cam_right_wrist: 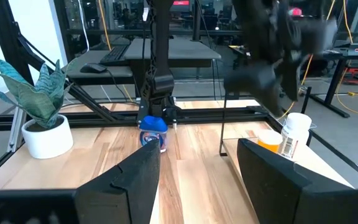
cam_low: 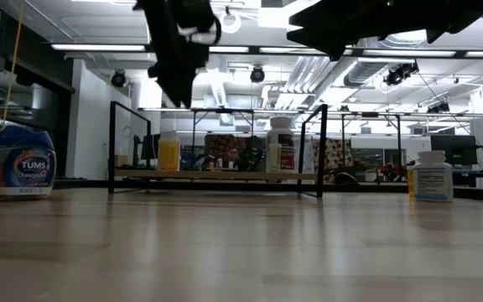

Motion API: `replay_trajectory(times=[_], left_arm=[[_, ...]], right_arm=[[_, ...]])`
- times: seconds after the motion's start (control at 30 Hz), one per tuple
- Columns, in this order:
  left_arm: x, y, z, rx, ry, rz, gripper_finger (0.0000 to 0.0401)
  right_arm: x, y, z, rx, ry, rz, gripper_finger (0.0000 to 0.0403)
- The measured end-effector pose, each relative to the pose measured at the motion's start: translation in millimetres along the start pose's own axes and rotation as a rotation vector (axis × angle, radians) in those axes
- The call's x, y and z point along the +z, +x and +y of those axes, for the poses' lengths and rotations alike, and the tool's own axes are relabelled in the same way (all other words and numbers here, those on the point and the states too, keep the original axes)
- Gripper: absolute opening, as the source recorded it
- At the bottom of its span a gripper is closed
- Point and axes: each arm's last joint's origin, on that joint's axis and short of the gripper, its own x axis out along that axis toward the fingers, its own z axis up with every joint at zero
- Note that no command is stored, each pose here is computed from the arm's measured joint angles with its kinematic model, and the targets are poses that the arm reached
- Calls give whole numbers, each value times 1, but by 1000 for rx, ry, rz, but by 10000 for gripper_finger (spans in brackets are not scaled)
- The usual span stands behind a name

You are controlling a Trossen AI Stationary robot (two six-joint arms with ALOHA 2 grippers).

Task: Pick and place medicine bottles onto shelf by color
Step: Put the small white pill bottle on the shelf

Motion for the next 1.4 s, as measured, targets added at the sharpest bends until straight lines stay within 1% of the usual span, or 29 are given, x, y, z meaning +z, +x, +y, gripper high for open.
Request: replay_trajectory(times=[0.13,0.27,0.37,0.43,0.5,0.6,0.7,0.77,0.9,1.0,1.23,1.4], left_arm=[[-4,-27,-15,-103,1,-197,264],[-18,-45,-39,-248,13,-458,264],[-40,-48,-58,-384,12,-615,264],[-58,-45,-72,-481,32,-707,264],[-77,-40,-82,-581,48,-776,264],[-103,-36,-94,-744,101,-862,264],[-124,-34,-101,-866,165,-918,264],[-131,-36,-105,-905,211,-961,264],[-136,-49,-108,-964,264,-1031,264],[-138,-54,-110,-968,300,-1068,264],[-139,-55,-111,-971,301,-1068,264],[-139,-55,-111,-956,323,-1082,264]], right_arm=[[0,0,0,0,0,0,206],[0,0,0,0,0,0,206],[0,0,0,0,0,1,206],[0,0,0,0,0,2,206],[0,0,0,0,0,2,206],[0,0,0,0,0,2,206],[0,0,0,0,0,2,206],[0,0,0,0,0,2,206],[0,0,0,0,0,2,206],[0,0,0,-19,0,2,206],[-1,0,-4,-129,-1,11,206],[-3,0,-4,-142,-4,29,206]])
